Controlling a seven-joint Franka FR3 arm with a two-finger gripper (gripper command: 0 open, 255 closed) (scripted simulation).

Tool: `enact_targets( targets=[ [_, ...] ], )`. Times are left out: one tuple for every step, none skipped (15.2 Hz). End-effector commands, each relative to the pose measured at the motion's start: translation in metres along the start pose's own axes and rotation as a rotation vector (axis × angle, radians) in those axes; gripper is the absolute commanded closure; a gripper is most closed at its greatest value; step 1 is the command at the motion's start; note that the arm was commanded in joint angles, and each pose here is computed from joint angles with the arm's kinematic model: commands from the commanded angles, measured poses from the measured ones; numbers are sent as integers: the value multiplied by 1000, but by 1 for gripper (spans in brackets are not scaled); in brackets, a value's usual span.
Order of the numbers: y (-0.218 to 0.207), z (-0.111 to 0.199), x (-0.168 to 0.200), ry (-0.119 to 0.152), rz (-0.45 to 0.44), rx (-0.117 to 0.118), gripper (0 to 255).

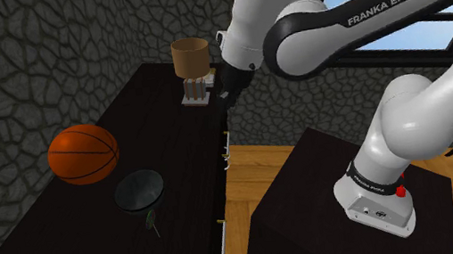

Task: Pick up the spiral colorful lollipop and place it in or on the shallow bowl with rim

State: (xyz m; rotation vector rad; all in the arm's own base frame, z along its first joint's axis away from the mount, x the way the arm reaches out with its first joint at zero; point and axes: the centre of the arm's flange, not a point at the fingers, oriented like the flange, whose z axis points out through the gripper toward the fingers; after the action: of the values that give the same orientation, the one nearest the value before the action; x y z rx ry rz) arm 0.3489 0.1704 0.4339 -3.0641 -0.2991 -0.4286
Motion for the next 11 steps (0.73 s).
enact_targets(
  targets=[
    [-18,21,2,14,-11,-3,0],
    [-26,31,3,20,-16,-5,0],
    [-35,42,4,26,-22,-7,0],
    [-43,52,5,31,-27,-10,0],
    [-52,62,6,37,-33,-12,0],
    [-60,72,8,43,-38,-14,0],
    [-69,82,9,48,-44,-16,0],
    [-77,93,10,54,-49,-18,0],
    [-86,103,11,60,-55,-21,0],
    [-94,113,13,65,-60,-23,0],
    [-102,123,14,71,-65,-25,0]
  ],
)
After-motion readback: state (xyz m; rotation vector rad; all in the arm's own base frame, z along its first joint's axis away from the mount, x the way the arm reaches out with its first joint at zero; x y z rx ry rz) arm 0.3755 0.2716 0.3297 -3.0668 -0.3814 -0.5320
